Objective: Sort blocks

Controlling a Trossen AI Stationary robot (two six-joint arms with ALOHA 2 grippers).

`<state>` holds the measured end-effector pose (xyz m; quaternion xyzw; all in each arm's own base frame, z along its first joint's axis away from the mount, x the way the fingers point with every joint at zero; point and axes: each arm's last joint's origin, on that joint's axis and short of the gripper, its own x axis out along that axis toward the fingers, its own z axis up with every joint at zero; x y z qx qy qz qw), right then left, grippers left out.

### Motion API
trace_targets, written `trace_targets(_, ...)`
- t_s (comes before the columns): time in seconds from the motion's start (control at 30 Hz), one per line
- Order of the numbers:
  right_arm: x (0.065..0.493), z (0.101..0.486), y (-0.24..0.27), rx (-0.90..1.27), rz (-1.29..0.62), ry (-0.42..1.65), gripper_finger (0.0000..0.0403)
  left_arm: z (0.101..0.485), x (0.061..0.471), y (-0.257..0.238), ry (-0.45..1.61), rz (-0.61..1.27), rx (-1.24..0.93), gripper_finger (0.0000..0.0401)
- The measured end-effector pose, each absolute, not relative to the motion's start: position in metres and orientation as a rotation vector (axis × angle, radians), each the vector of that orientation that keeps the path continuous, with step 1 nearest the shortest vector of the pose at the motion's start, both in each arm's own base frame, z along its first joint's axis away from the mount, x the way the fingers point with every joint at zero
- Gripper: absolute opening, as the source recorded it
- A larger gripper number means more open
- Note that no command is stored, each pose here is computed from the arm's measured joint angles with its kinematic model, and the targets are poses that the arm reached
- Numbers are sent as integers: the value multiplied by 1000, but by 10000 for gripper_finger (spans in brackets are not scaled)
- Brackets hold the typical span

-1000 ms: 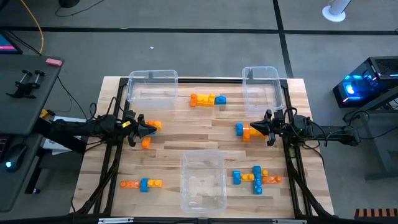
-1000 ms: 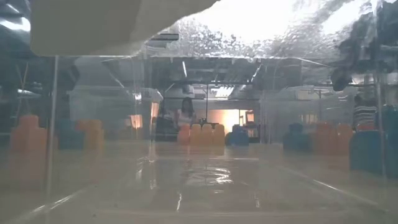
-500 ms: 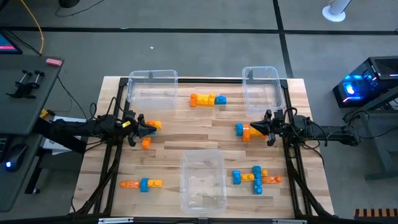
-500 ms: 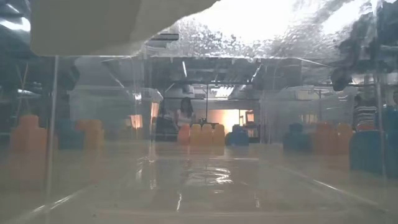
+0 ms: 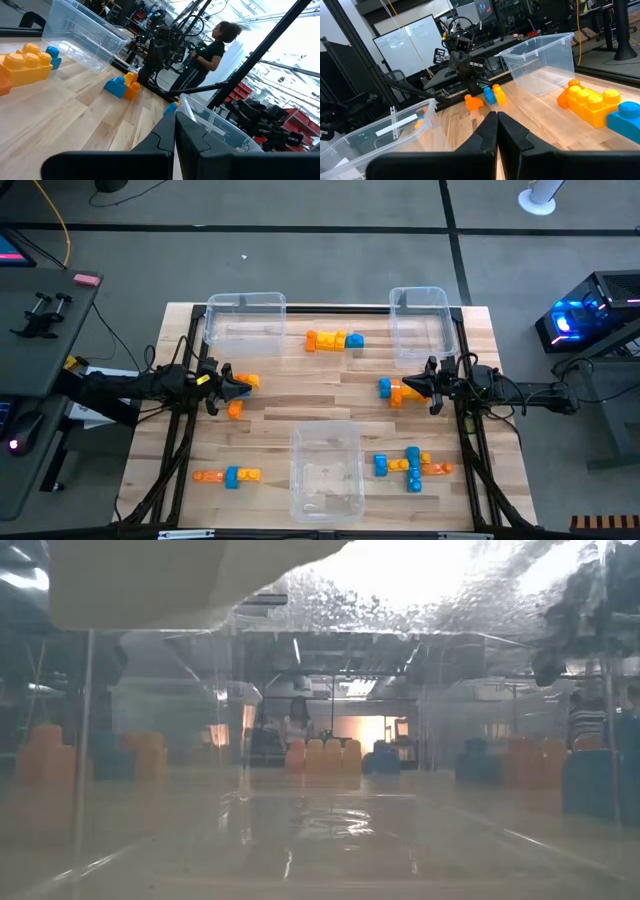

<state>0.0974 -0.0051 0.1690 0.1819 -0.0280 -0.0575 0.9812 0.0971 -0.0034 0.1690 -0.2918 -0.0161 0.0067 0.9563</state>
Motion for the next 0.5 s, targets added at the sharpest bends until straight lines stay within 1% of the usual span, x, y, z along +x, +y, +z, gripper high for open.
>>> trace_targets(0.4,97,169,-5,367,-116,-57,1,169,97,-3,-32,13,-592,1)
trace_targets(0.47,97,172,-5,410,-125,-90,1,169,97,-3,-33,13,-592,1)
trace_targets(0.5,97,176,-7,460,-155,-145,1,169,97,-3,-33,13,-592,1)
